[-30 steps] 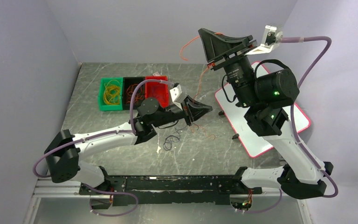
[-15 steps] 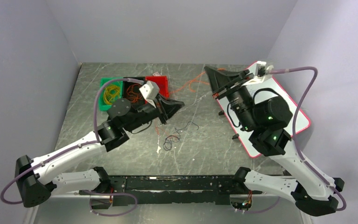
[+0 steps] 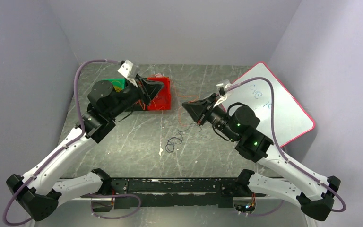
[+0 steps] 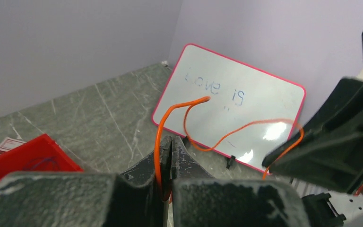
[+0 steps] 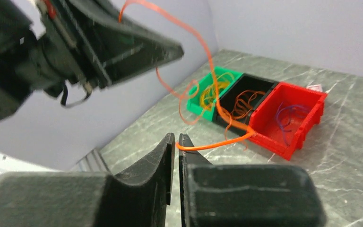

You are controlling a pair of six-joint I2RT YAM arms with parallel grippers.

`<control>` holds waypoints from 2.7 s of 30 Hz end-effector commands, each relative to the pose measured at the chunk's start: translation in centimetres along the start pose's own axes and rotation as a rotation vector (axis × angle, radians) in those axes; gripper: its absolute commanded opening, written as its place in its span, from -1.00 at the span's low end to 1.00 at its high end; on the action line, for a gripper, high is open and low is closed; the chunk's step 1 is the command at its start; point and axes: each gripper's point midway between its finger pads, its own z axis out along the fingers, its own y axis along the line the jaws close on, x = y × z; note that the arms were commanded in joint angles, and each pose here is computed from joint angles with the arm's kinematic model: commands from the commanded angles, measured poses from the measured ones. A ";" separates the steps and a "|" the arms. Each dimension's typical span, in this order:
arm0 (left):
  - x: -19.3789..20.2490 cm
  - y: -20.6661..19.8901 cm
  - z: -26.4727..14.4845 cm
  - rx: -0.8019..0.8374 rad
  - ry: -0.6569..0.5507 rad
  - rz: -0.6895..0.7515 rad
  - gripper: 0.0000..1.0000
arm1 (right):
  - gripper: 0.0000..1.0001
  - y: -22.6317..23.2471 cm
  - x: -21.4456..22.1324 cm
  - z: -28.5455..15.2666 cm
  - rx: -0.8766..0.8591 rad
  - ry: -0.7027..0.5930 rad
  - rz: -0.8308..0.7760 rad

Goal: Untangle the cables

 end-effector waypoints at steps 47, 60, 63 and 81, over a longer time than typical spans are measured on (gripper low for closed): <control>-4.2 20.5 0.2 -0.367 0.088 0.118 -0.86 | 0.05 -3.3 11.2 -3.0 0.011 0.258 -0.071; -2.7 21.7 -0.5 -0.402 0.128 0.105 -0.86 | 0.06 -3.5 12.0 -3.0 0.019 0.283 -0.068; -2.0 22.1 -0.6 -0.414 0.141 0.098 -0.86 | 0.05 -3.5 12.2 -3.0 0.017 0.288 -0.067; 1.6 24.7 -0.5 -0.466 0.209 0.064 -0.86 | 0.06 -4.0 13.1 -3.2 0.029 0.310 -0.073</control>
